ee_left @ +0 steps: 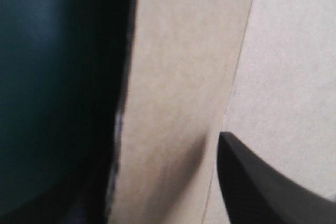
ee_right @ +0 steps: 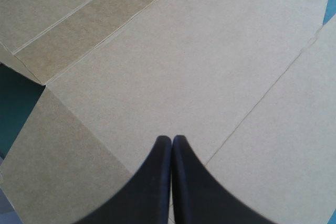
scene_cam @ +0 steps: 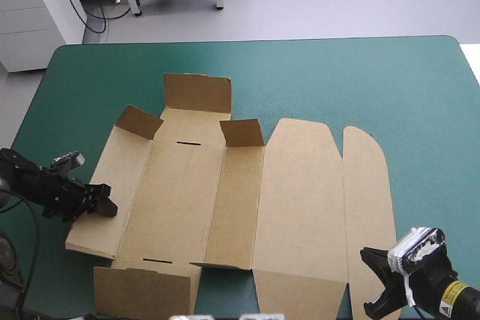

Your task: Fold the box

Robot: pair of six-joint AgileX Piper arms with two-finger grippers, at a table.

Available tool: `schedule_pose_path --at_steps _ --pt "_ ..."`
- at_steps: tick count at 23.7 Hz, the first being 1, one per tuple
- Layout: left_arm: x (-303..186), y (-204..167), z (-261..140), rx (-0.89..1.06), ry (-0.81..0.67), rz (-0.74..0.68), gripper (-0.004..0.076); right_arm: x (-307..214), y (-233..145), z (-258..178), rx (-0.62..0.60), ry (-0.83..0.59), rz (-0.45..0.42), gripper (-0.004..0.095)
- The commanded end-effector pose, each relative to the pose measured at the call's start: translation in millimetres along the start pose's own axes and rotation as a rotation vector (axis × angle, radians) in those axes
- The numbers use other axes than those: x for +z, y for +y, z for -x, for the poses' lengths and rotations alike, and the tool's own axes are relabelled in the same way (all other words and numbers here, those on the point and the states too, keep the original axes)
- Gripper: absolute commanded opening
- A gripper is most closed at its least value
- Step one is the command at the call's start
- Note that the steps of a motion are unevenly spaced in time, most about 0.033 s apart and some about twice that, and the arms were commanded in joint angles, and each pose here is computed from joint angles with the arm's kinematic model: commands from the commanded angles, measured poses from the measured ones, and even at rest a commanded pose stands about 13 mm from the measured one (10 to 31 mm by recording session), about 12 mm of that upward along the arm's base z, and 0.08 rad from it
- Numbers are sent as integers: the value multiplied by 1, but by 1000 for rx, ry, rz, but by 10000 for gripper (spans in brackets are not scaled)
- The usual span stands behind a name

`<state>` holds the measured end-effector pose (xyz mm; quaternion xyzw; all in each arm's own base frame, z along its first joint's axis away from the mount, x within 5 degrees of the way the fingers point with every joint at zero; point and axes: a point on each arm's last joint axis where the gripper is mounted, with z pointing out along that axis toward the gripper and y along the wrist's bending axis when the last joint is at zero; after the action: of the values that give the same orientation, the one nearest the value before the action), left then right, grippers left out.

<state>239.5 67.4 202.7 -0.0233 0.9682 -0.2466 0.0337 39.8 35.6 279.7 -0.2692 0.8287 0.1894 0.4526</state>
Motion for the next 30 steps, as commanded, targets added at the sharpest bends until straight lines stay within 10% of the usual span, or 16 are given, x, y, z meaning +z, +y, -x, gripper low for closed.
schedule_pose_path --at_steps 1,4,14,30 --pt "-3 -10 -9 5 64 -68 222 -4 1 13 -11 -89 2 -16" --pt "-3 -12 -8 54 48 -87 -5 -4 1 13 -11 -89 2 -16" --pt "-21 -28 12 187 -76 -117 -8 -4 1 13 -11 -89 2 -16" --pt "-100 -240 70 1225 -297 606 -8 -4 1 13 -5 -89 6 -16"
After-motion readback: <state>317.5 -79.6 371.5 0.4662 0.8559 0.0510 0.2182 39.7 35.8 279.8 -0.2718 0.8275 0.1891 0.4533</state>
